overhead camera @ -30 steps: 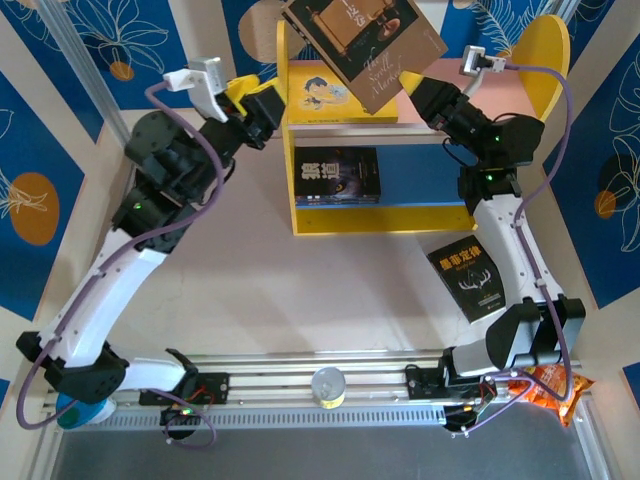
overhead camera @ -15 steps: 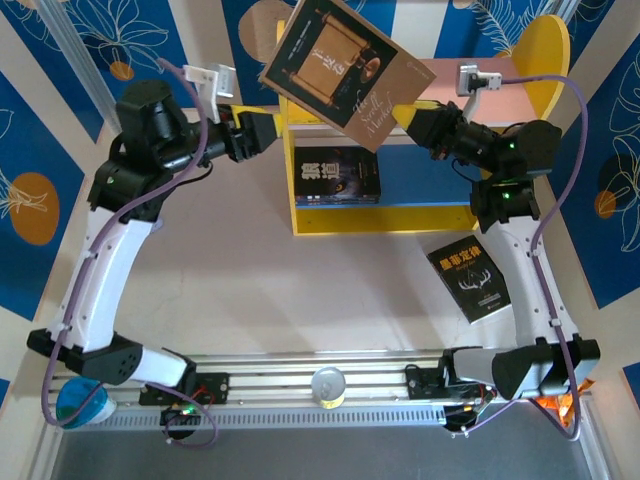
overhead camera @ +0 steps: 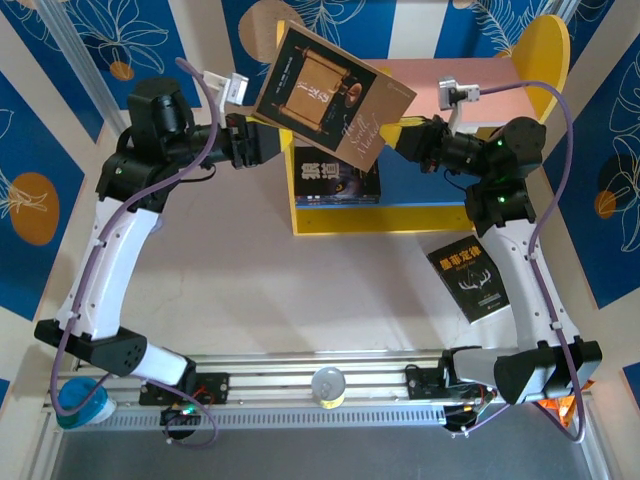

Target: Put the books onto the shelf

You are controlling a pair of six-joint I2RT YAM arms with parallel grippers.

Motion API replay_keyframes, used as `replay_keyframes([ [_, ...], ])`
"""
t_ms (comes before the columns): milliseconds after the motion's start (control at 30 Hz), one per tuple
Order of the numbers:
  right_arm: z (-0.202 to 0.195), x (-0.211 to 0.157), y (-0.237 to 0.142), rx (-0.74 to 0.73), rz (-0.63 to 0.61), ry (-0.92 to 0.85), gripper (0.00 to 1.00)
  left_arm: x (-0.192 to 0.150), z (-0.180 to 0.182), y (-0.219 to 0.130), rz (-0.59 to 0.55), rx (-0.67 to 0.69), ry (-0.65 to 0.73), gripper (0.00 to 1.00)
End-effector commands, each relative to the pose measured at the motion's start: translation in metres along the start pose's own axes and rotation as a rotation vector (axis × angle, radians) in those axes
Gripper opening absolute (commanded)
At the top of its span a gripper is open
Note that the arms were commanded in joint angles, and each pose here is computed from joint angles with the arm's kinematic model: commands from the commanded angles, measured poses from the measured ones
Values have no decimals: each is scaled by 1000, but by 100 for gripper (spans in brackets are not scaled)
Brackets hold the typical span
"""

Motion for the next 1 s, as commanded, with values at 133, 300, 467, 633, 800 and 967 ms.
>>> replay_keyframes([
  [133,17,-4,-4,26,15,-69,0,14,-12,-25,-82,-23,37,57],
  [300,20,-9,-5,35,34,-70,0,16,-8,-28,-92,-8,36,57],
  [467,21,-14,-2,49,63,-64,0,18,-9,-27,-91,-41,39,58],
  [633,20,-17,2,60,88,-58,0,18,-8,-24,-70,-90,46,57],
  [800,19,-18,6,72,108,-49,0,18,-10,-22,-59,-134,54,54],
  [967,18,-18,8,74,116,-42,0,17,-10,-22,-54,-144,55,39],
])
Point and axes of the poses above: each hand's point on the last joint's axis, 136 mm out from that joint toward the fingers, its own y axis out along the fingers, its own z axis along the line the jaws close on, x = y × z, the point moved 8 cm from there along -y, back along the fingers, and after that the axes turned 3 degrees about -y, right-handed, at the moved point
